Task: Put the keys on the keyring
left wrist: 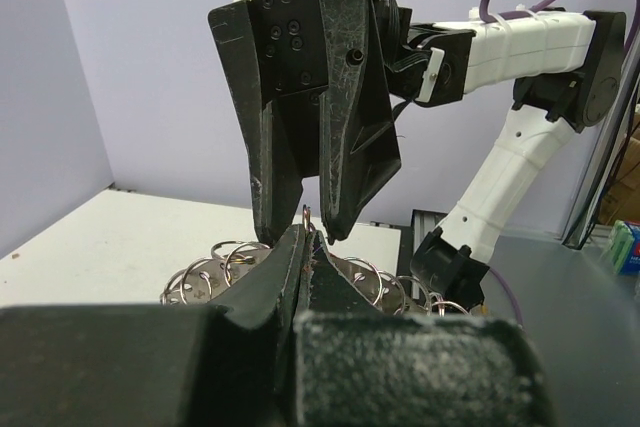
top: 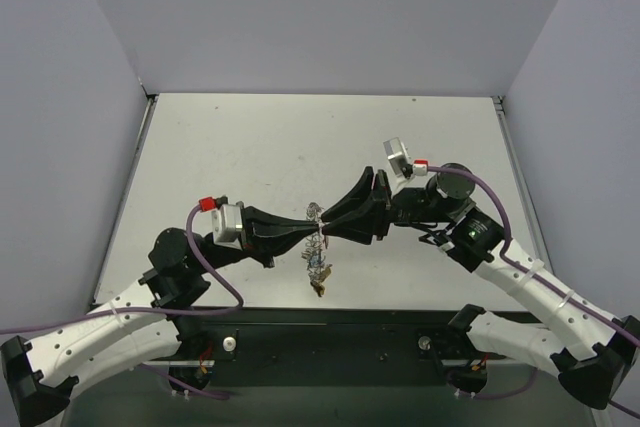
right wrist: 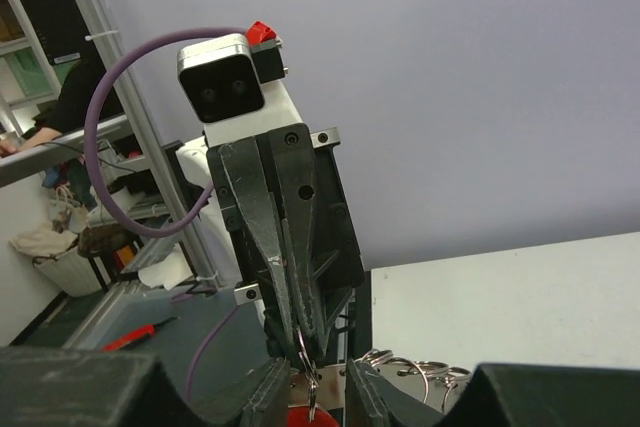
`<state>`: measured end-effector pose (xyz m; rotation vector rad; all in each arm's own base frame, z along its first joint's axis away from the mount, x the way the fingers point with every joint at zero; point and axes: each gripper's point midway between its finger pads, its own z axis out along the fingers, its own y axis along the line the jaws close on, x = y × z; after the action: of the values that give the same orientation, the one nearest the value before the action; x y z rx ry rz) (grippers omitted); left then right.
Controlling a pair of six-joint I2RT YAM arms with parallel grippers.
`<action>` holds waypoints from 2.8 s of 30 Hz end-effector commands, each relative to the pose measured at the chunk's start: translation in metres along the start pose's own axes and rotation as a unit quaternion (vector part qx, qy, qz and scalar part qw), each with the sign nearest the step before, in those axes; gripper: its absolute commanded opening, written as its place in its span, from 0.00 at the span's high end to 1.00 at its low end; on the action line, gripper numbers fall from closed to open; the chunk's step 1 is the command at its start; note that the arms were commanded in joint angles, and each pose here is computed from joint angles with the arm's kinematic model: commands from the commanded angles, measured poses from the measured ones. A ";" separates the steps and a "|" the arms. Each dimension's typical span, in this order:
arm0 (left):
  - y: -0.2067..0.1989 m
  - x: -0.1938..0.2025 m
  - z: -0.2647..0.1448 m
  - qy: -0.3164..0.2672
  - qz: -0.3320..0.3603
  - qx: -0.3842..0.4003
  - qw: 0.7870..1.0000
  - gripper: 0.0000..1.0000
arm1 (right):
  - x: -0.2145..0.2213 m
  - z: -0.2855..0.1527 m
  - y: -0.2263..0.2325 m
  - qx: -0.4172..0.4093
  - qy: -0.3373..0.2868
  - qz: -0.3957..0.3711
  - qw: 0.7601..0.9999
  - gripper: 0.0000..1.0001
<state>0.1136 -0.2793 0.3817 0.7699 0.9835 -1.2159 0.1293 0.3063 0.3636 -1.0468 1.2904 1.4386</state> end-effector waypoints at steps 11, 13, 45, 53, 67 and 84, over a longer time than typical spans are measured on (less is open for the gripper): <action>-0.013 -0.055 0.007 -0.078 0.019 0.026 0.996 1.00 | -0.027 0.006 0.011 -0.028 -0.021 -0.026 0.999 1.00; -0.012 -0.053 0.007 -0.075 0.017 0.024 0.997 1.00 | -0.029 0.005 0.009 -0.019 -0.026 -0.029 0.999 1.00; -0.023 -0.017 0.000 0.305 -0.016 0.067 0.950 0.39 | 0.023 -0.048 0.007 0.070 0.211 -0.072 0.972 1.00; -0.028 0.013 -0.001 0.371 -0.050 0.105 0.921 0.40 | 0.036 -0.031 0.017 0.030 0.254 -0.063 0.965 1.00; -0.029 0.040 -0.001 0.411 -0.069 0.126 0.900 0.54 | 0.043 -0.019 0.020 -0.001 0.257 -0.061 0.964 1.00; -0.019 0.062 0.013 0.423 -0.069 0.122 0.895 0.66 | 0.040 -0.019 0.023 -0.003 0.239 -0.071 0.968 1.00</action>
<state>0.0997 -0.3118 0.3116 1.5218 1.7276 -1.1283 0.1055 0.2850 0.3053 -1.5228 1.6393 1.0746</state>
